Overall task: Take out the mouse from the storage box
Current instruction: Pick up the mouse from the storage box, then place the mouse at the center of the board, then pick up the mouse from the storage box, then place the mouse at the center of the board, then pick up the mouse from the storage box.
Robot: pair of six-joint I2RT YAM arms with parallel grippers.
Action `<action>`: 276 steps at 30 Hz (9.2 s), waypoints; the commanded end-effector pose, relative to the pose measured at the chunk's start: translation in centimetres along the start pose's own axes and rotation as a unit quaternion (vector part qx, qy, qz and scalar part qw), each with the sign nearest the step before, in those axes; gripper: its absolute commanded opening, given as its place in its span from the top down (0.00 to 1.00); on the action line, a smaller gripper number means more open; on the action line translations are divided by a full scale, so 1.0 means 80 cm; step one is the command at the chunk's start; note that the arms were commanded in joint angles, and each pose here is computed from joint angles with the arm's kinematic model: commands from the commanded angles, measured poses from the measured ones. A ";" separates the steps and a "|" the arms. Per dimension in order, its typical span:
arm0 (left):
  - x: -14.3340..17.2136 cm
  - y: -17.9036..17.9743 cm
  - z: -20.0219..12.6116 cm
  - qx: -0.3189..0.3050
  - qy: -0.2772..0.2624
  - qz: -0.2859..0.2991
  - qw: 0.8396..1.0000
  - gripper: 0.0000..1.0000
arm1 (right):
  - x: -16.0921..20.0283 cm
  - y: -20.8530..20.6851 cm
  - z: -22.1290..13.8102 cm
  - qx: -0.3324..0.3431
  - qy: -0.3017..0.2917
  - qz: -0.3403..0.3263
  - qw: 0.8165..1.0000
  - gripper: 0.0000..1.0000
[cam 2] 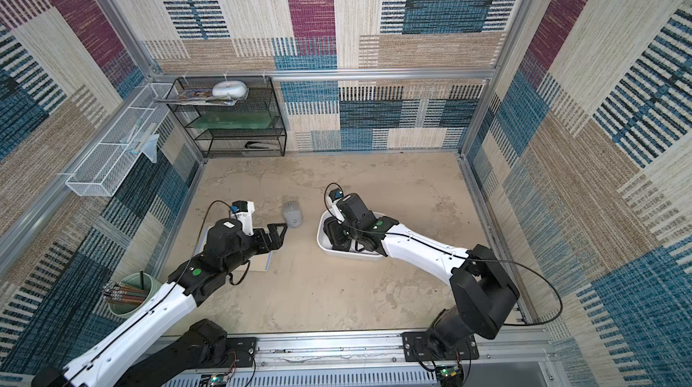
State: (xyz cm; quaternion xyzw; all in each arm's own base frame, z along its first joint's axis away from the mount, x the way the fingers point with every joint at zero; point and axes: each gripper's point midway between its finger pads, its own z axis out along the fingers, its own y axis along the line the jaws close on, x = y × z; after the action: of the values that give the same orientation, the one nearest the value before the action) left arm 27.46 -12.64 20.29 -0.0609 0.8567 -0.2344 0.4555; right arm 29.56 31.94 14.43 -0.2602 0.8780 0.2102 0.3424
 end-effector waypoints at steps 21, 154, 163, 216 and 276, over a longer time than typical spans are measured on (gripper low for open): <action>-0.019 0.064 -0.081 -0.083 -0.123 -0.040 0.988 0.02 | 0.059 0.123 0.149 -0.036 0.119 -0.060 0.990 0.39; 0.095 -0.193 0.213 -0.082 0.180 0.495 0.846 0.78 | 0.098 -0.188 -0.128 0.145 -0.204 0.220 0.943 0.10; 0.121 -0.202 0.097 -0.064 0.155 0.515 0.841 0.77 | 0.095 -0.188 -0.134 0.147 -0.210 0.221 0.941 0.10; 0.229 -0.133 0.057 0.043 0.222 0.341 0.913 0.12 | 0.065 -0.164 -0.111 0.111 -0.118 0.195 0.967 0.10; 0.144 -0.053 0.054 0.041 0.106 0.172 0.979 0.01 | 0.051 -0.157 0.052 0.157 0.098 -0.034 0.982 0.10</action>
State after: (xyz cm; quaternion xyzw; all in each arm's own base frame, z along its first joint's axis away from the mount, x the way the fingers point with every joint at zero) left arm 23.75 -21.26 10.97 0.1238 0.8928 -0.1846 0.3918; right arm 35.30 22.72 5.67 -0.2346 0.9309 0.0289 0.2784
